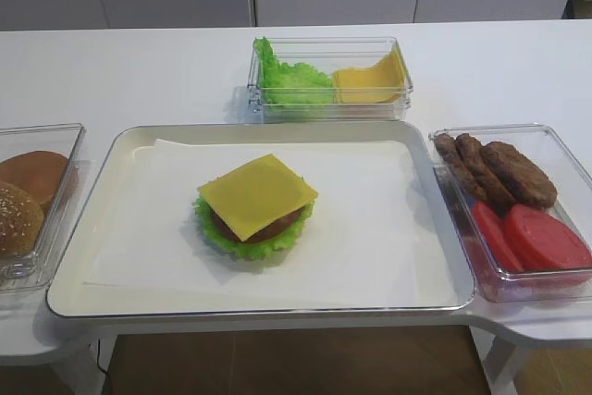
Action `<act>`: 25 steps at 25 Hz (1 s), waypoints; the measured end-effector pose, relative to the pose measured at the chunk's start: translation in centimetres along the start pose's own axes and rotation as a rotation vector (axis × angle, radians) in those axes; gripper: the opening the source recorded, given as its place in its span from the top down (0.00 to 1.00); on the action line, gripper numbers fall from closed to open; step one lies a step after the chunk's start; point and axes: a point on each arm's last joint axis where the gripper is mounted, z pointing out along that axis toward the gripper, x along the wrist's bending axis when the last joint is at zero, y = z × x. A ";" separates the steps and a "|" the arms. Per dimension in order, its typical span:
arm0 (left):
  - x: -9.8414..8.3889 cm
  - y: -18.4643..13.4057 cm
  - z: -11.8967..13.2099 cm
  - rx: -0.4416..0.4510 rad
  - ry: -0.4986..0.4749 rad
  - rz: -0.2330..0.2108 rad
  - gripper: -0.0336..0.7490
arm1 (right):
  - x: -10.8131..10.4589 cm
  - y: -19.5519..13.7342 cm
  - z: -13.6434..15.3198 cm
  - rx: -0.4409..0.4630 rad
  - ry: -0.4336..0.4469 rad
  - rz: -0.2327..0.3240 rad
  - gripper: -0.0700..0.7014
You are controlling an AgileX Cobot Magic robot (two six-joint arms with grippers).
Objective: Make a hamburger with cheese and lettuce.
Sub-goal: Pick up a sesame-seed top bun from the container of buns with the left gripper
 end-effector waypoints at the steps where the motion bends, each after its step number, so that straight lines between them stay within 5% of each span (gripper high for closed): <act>1: -0.1 0.1 0.0 -0.009 -0.010 0.000 0.40 | 0.0 0.0 0.0 0.000 0.000 0.000 0.73; 18: 0.0 0.0 0.0 0.002 0.004 -0.014 0.43 | 0.0 0.0 0.0 0.000 0.000 0.000 0.72; 25: -0.1 0.0 0.0 -0.004 -0.002 -0.013 0.55 | 0.0 0.0 0.0 0.000 0.000 0.000 0.72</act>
